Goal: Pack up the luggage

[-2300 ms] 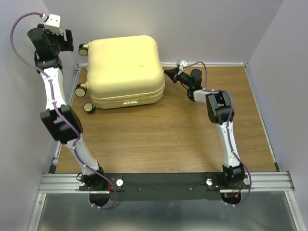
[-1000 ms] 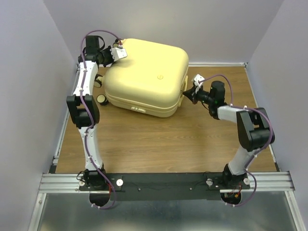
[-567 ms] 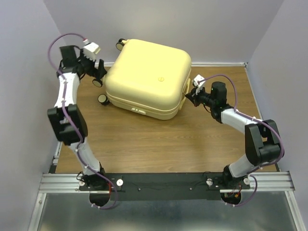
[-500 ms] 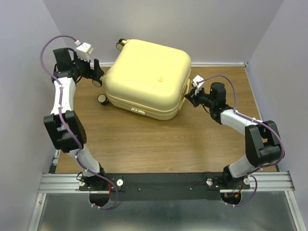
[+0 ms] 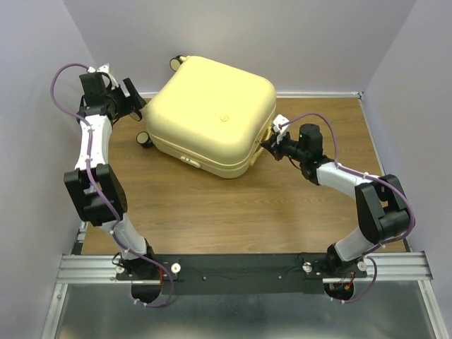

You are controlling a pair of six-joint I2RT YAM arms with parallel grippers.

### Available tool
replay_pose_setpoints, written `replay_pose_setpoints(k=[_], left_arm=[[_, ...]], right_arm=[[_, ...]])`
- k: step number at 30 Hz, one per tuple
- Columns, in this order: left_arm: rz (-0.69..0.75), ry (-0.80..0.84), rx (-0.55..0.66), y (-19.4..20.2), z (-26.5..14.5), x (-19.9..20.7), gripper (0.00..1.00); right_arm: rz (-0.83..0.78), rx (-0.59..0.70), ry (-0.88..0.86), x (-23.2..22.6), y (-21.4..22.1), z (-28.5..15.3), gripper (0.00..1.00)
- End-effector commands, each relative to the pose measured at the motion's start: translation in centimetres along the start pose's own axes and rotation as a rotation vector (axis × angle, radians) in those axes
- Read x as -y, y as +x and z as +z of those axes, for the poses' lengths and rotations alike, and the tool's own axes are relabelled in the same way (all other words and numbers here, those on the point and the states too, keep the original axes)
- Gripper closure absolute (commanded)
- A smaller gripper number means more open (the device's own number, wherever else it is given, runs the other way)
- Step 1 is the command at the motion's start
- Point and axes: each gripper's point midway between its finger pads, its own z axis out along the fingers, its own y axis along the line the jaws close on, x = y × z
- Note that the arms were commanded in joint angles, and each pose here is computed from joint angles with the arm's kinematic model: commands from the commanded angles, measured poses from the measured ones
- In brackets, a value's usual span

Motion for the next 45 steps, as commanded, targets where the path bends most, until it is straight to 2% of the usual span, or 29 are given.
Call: replay_pose_setpoints(k=[1, 3, 12, 20, 23, 24, 26, 27, 29, 30, 33, 37, 45], left_arm=[[-0.26, -0.136, 0.009, -1.2, 2.6, -2.3, 0.04], [-0.313, -0.117, 0.038, -1.6, 2.9, -2.0, 0.04], [-0.463, 0.016, -0.055, 0.9, 5.7, -0.4, 0.04], [-0.506, 0.135, -0.12, 2.4, 7.1, 0.9, 0.04], [-0.491, 0.184, -0.126, 2.5, 7.0, 1.5, 0.14], [-0.486, 0.204, -0.123, 2.4, 7.0, 1.7, 0.3], [-0.493, 0.234, -0.145, 3.2, 6.9, 1.9, 0.54], [-0.5, 0.241, -0.149, 3.4, 6.9, 1.9, 0.73], [-0.515, 0.227, -0.16, 4.1, 6.8, 1.0, 0.87], [-0.511, 0.221, -0.161, 4.3, 6.8, 0.7, 1.0], [-0.521, 0.174, -0.158, 4.8, 6.8, -1.5, 1.0], [-0.448, 0.102, -0.131, 4.0, 7.0, -4.4, 1.0], [-0.35, 0.001, -0.136, 4.1, 8.4, -7.7, 1.0]], right_arm=[[-0.067, 0.126, -0.099, -2.0, -3.8, 1.2, 0.99], [-0.074, 0.12, -0.093, -2.0, -3.5, 1.2, 1.0], [-0.079, 0.103, -0.078, -1.8, -2.9, 1.1, 1.0], [-0.091, 0.1, -0.07, -1.5, -3.0, 1.3, 0.99], [-0.09, 0.098, -0.066, -1.4, -2.9, 1.3, 1.0], [-0.089, 0.094, -0.063, -1.4, -2.8, 1.3, 0.99], [-0.088, 0.091, -0.04, -0.9, -2.9, 1.3, 0.99], [-0.08, 0.084, -0.031, -0.8, -2.6, 1.3, 0.99], [-0.065, 0.073, 0.015, 0.0, -2.5, 1.2, 0.99], [-0.05, 0.068, 0.033, 0.4, -2.4, 1.1, 1.0], [-0.012, 0.054, 0.118, 2.8, -2.1, 0.6, 0.99], [0.019, 0.039, 0.267, 7.4, -1.7, -0.4, 1.0], [-0.014, 0.043, 0.46, 15.1, -1.3, -1.6, 0.99]])
